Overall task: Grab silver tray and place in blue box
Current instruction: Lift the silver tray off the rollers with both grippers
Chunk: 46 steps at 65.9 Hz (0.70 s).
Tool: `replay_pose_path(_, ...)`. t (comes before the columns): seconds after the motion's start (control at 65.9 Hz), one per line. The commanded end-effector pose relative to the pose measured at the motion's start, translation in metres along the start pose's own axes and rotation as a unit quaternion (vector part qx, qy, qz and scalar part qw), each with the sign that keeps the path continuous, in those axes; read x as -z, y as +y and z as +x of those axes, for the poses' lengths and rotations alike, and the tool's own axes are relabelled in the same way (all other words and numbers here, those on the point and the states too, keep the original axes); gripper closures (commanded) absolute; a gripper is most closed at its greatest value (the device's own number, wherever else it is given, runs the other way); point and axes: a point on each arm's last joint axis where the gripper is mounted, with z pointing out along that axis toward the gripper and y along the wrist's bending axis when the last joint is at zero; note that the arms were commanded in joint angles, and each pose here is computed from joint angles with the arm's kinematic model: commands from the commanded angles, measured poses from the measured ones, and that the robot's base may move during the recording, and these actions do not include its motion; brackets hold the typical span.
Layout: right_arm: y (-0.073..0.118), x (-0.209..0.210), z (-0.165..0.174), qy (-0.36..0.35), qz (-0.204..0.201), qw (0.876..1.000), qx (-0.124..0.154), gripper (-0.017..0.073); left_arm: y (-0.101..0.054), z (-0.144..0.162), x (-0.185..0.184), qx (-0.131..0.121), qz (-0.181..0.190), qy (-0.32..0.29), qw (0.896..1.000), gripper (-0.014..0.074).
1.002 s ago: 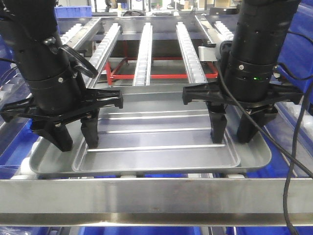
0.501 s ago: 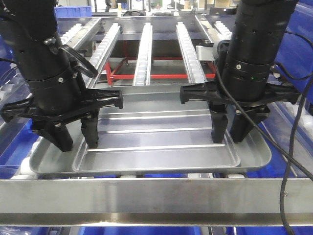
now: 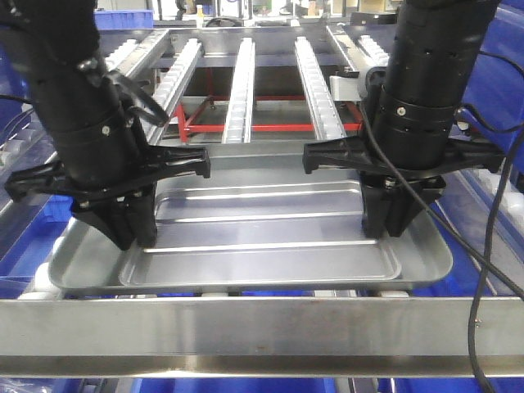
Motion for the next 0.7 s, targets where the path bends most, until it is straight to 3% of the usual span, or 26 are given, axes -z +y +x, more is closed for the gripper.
replay_pose_path(0.0,0.009,0.042,-0.008,-0.061,-0.034,0.998,0.004,0.0508,-0.010,-0.016,0.043,-0.001,0.034,-0.053,0.998,0.0689)
replay_pose_path(0.167,0.014,0.075,0.001,-0.073,-0.050,0.996,-0.030,0.0508,-0.013,-0.011,0.077,-0.002,0.046,-0.066,0.997,0.0689)
replay_pose_path(0.273,0.017,0.092,0.009,-0.086,-0.063,0.994,-0.026,0.0508,-0.018,0.001,0.093,-0.017,0.046,-0.066,0.997,0.0689)
replay_pose_path(0.47,0.015,0.110,0.044,-0.090,-0.060,0.994,-0.035,0.0508,-0.021,0.033,0.118,-0.019,0.009,-0.078,0.997,0.0689)
replay_pose_path(0.592,0.010,0.118,0.077,-0.095,-0.051,0.993,-0.041,0.0508,-0.025,0.059,0.133,-0.023,0.025,-0.074,0.997,0.0689)
replay_pose_path(0.683,0.008,0.125,0.098,-0.098,-0.061,0.992,-0.042,0.0508,-0.022,0.079,0.137,-0.012,0.034,-0.065,0.997,0.0690)
